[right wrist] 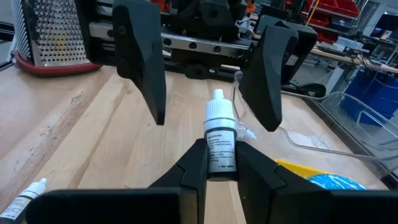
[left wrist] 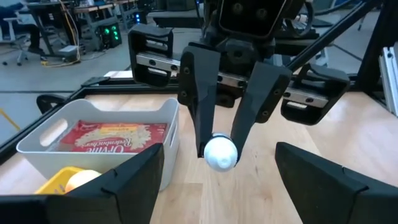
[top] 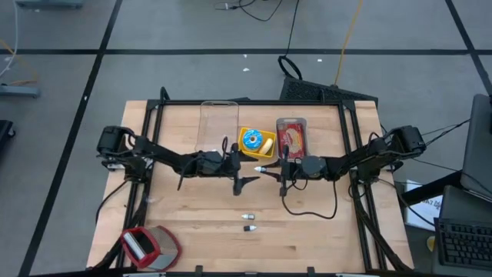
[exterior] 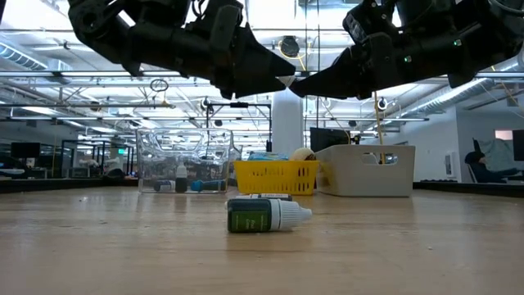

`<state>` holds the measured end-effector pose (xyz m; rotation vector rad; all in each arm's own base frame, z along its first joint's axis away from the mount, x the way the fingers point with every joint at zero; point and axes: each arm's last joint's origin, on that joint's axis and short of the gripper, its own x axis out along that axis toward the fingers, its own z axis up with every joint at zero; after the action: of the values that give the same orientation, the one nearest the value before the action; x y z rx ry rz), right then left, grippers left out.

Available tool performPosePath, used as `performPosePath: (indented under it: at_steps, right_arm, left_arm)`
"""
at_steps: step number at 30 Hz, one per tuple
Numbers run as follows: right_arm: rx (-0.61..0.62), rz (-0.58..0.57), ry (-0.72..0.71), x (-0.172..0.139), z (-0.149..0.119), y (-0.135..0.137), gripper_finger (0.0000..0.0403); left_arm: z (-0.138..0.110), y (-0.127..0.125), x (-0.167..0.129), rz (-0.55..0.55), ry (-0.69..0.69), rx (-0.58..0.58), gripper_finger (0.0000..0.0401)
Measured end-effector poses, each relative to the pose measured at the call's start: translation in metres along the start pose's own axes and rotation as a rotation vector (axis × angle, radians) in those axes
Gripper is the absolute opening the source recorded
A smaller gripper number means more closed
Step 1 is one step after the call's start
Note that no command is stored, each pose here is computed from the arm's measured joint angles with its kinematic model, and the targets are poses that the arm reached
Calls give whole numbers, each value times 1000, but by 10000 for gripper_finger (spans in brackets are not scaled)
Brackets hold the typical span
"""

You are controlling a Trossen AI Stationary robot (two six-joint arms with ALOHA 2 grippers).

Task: Pick & Place Food Item
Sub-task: Put the violet food coloring bottle into the transparent bin

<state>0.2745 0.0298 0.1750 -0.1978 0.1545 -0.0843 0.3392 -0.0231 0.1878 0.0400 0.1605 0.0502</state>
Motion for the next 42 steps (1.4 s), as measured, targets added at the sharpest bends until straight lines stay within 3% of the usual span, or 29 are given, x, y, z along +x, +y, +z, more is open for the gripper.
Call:
performPosePath:
  at_steps: [14,28,36,42]
  right_arm:
    - [2,46,-25,0,2,1,52]
    - [4,44,-30,0,2,1,52]
    - [4,39,-27,0,2,1,52]
    - [10,38,-25,0,2,1,58]
  left_arm:
    - [0,0,0,0,0,0,166]
    - [2,0,0,-3,-25,2,132]
    - [3,1,0,-4,-34,20,48]
    - [3,3,0,3,-32,15,46]
